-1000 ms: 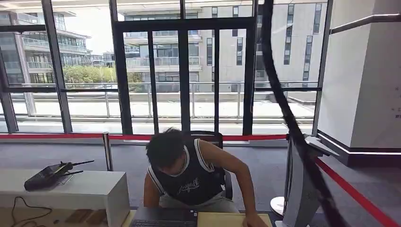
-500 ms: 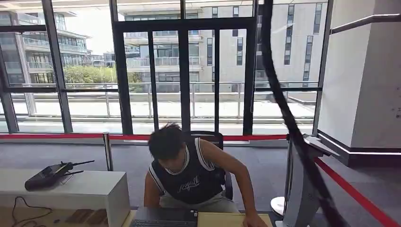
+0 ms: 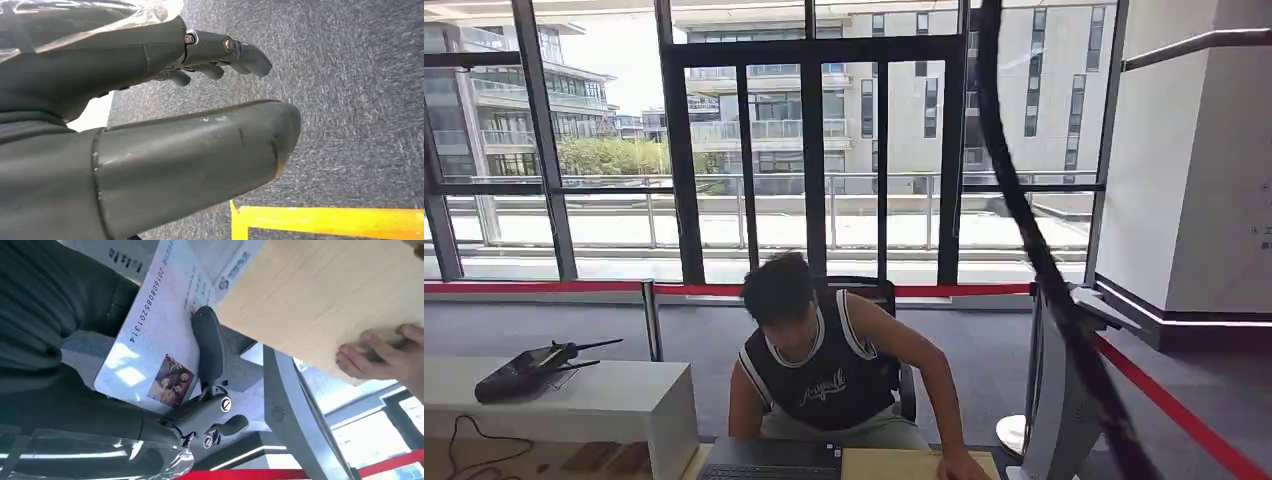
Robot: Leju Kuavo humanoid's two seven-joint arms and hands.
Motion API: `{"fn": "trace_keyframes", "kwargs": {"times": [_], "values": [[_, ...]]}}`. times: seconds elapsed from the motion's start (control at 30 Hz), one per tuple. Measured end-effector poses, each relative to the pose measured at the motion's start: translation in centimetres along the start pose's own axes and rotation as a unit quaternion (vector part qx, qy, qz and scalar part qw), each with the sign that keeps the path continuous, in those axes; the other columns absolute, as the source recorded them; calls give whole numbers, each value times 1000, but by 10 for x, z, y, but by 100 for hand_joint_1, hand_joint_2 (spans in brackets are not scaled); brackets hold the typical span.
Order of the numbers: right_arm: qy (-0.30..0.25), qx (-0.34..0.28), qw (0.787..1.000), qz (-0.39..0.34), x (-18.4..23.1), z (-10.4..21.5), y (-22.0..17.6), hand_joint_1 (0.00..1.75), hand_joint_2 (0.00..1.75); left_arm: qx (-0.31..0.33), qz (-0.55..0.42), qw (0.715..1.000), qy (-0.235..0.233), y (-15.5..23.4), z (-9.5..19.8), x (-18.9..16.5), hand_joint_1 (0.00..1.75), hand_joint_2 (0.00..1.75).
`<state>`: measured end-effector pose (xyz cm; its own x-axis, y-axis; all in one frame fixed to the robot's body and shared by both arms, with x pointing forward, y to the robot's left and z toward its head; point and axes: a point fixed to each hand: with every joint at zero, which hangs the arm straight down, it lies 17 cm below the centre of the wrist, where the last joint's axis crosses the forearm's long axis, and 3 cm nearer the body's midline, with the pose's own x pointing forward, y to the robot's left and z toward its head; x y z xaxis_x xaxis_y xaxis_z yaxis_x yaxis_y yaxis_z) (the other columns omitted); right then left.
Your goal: Pass the card to the sensor for recognition and then transmit it.
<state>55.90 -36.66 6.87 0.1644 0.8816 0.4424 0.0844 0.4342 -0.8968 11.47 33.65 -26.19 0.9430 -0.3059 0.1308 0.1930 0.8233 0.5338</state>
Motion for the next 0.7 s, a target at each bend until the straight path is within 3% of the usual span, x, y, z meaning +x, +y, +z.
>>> {"fn": "trace_keyframes", "kwargs": {"times": [0.33, 0.7], "values": [[-38, -43, 998, -2, 29, -16, -33, 175, 175, 0, -6, 1000, 1, -1, 0, -1, 0, 0], [-153, -100, 983, 13, 161, -40, -112, 175, 175, -3, -22, 1000, -14, -3, 1, 5, 0, 0]]}}
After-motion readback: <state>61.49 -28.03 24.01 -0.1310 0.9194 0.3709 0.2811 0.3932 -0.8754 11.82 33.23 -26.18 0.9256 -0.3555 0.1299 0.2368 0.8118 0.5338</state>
